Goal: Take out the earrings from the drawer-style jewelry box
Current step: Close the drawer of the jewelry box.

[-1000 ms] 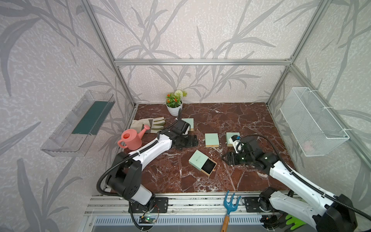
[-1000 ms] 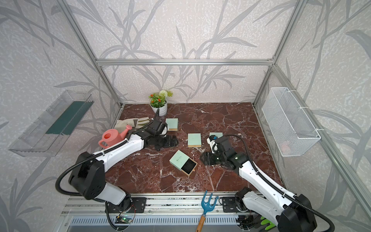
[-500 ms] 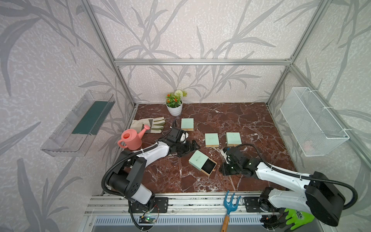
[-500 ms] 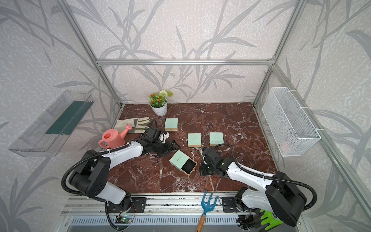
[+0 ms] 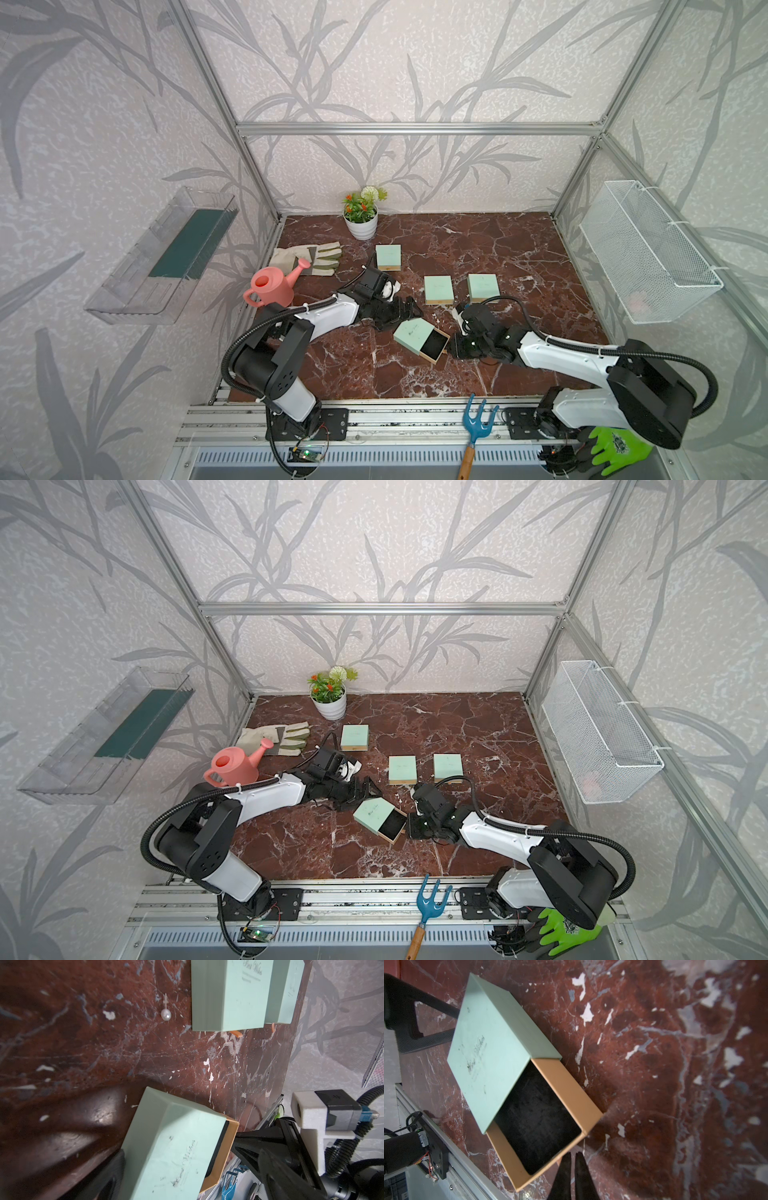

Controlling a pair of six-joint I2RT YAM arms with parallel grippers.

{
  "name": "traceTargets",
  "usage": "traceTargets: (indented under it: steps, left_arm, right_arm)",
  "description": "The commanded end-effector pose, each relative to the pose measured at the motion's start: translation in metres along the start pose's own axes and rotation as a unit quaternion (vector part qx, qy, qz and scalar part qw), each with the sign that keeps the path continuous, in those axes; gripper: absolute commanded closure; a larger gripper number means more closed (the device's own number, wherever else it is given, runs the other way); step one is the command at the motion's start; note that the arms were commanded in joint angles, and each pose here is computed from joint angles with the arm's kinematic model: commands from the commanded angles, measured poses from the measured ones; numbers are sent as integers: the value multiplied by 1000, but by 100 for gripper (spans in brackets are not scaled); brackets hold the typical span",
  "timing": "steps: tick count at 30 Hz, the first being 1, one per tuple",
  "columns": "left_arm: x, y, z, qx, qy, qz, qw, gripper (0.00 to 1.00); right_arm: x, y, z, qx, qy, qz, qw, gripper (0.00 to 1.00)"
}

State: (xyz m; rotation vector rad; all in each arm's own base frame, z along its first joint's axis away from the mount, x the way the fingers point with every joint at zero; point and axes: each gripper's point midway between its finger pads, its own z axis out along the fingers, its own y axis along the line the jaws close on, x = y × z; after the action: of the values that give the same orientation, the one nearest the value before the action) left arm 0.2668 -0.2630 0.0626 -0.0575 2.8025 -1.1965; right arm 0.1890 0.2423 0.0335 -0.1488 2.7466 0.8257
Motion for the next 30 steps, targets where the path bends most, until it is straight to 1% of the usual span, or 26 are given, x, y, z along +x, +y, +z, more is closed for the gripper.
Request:
traceTargets:
  steps: [1, 8, 12, 18, 22, 24, 27, 30]
  left_arm:
    - [-1, -10, 3, 12, 6, 6, 1000, 1]
    - [4, -13, 6, 14, 18, 12, 1000, 1]
    - [5, -14, 7, 14, 20, 13, 1000, 1]
    - [4, -14, 8, 11, 20, 13, 1000, 1]
    - [1, -14, 2, 3, 7, 17, 1000, 1]
    - [-2, -11, -3, -10, -2, 16, 1000, 1]
    - [-10, -2, -17, -28, -31, 4, 999, 1]
    - [-17, 2, -37, -36, -68, -4, 997, 1]
  right_arm:
    - [-11, 19, 3, -33, -13, -2, 999, 91]
    - [-20, 33, 14, -46, -17, -8, 999, 91]
    - [-26, 53, 18, -74, -32, -14, 997, 91]
    - [-27, 73, 29, -94, -45, -21, 994, 91]
    - [-27, 64, 21, -85, -69, -15, 994, 90]
    - [-25, 58, 15, -71, -70, -19, 995, 89]
    - [-16, 48, 2, -53, -63, -26, 996, 88]
    - [-4, 33, -12, -29, -58, -28, 998, 84]
